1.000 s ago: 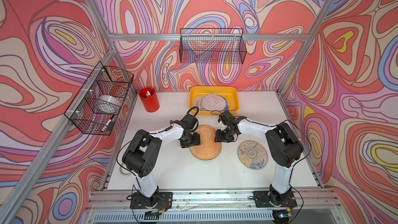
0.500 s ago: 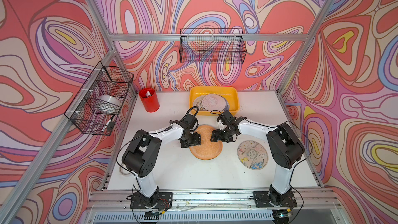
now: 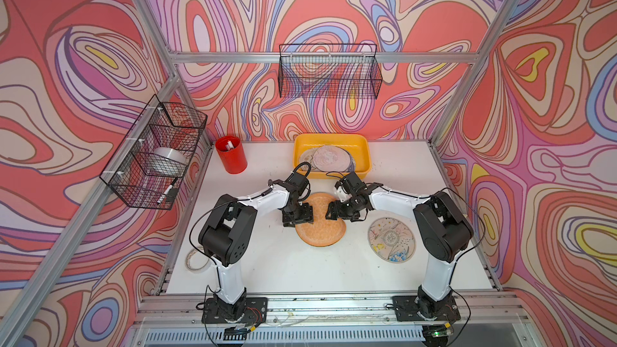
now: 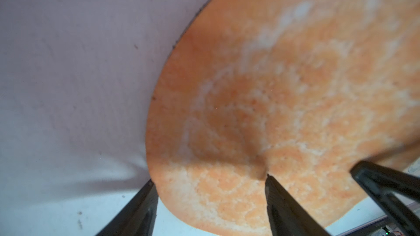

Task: Put the coasters into the storage box
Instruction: Pick up the coaster from the center of the board.

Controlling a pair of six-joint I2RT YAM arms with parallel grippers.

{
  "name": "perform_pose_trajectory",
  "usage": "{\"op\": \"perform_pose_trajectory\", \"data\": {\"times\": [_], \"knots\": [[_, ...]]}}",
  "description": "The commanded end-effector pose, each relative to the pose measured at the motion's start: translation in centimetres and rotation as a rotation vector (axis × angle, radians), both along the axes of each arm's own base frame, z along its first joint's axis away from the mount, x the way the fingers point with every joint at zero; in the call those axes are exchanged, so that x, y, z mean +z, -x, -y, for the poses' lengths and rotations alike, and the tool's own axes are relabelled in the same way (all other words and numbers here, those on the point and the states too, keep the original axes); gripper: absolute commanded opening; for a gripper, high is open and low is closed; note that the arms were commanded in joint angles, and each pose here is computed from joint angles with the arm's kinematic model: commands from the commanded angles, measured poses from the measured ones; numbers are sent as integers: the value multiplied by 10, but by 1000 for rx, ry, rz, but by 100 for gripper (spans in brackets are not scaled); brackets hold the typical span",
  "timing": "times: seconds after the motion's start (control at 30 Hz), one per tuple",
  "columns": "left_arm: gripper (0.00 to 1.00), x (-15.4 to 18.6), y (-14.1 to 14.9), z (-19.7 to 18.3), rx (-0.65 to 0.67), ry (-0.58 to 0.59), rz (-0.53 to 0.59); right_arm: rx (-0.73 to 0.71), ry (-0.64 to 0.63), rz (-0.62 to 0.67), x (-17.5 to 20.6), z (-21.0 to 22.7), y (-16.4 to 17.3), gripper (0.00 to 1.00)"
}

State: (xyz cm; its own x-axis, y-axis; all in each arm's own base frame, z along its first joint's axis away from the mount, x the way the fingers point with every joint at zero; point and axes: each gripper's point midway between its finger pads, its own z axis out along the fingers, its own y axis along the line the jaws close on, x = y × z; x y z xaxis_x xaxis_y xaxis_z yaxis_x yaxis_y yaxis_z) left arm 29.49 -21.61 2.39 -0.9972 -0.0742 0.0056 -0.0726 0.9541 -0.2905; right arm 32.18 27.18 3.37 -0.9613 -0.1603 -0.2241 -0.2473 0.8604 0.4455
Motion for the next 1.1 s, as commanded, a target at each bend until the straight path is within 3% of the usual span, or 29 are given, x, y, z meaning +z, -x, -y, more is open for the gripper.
{"op": "perform_pose_trajectory", "data": {"times": [0.0,0.17,0.4,0.73,0.9,1.07], "knots": [[75,-39,26,8,-42,26,-106,27,21,-84,-23,-1,23,64],[77,-28,21,8,-32,33,-64,34,32,-72,-18,1,22,30],[88,-2,14,-1,-3,41,53,63,33,-25,16,0,17,8],[100,41,4,-33,94,76,236,88,3,121,102,-1,-6,2],[100,53,2,-46,115,77,287,50,-33,227,146,-1,-41,2],[100,52,5,-50,120,82,296,-7,-79,302,167,-1,-93,1]]}}
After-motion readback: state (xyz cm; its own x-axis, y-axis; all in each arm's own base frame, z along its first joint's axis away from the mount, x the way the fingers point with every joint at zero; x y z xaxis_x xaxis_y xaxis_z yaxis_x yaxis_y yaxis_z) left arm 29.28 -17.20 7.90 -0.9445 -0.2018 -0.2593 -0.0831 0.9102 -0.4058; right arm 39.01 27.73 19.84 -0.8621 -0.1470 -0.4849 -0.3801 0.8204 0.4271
